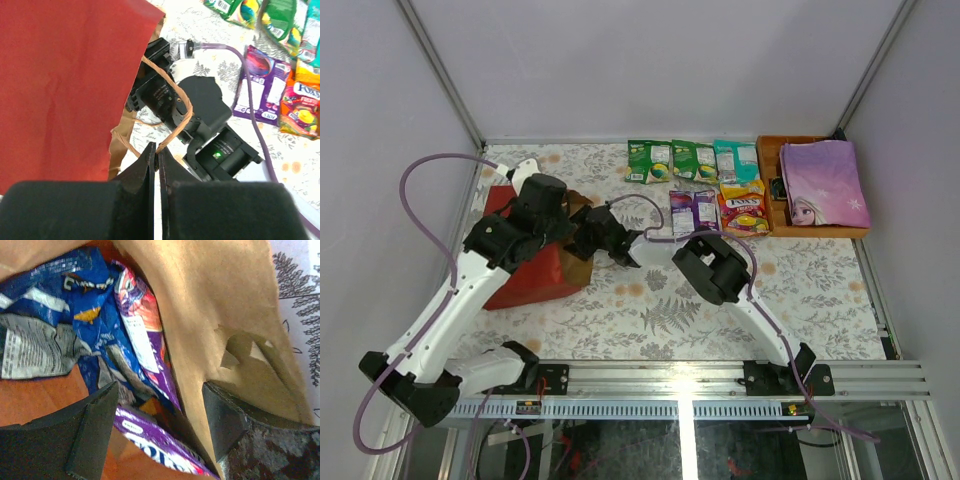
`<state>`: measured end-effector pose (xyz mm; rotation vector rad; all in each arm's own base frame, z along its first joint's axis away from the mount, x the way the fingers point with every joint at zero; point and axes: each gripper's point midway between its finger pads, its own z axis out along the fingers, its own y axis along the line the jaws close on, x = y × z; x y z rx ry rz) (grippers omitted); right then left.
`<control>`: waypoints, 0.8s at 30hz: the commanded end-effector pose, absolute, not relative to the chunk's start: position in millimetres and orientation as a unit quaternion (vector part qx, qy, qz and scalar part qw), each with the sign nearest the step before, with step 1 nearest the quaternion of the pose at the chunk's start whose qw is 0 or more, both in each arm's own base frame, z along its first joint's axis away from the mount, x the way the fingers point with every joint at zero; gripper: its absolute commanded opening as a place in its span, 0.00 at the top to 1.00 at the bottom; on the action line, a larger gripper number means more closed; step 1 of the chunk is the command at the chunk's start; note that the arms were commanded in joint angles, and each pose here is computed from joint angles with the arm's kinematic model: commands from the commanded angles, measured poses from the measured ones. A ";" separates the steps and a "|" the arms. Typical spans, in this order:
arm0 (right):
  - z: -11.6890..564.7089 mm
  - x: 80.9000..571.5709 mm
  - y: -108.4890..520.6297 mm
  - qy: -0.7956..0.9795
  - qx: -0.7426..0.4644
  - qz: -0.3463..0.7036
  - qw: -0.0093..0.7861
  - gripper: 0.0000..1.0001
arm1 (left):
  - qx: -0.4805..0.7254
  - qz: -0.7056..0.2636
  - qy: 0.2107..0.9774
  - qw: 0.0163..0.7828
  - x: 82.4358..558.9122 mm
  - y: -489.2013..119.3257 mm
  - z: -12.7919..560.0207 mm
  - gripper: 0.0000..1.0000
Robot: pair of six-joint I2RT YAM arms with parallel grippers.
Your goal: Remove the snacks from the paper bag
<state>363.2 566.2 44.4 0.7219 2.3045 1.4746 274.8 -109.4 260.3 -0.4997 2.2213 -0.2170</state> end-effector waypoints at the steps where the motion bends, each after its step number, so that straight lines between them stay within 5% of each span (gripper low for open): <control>1: 73.2 383.3 563.0 0.804 0.259 0.500 0.190 0.26 | -0.220 -0.117 0.863 0.439 272.7 -114.4 290.7 1.00; 21: 49.8 331.0 619.0 0.849 0.149 0.496 0.100 0.40 | -0.191 -0.086 0.884 0.418 246.0 -97.7 269.0 1.00; 24: 51.2 331.6 631.7 0.842 0.142 0.510 0.103 0.54 | -0.192 -0.084 0.883 0.420 245.2 -95.7 271.1 1.00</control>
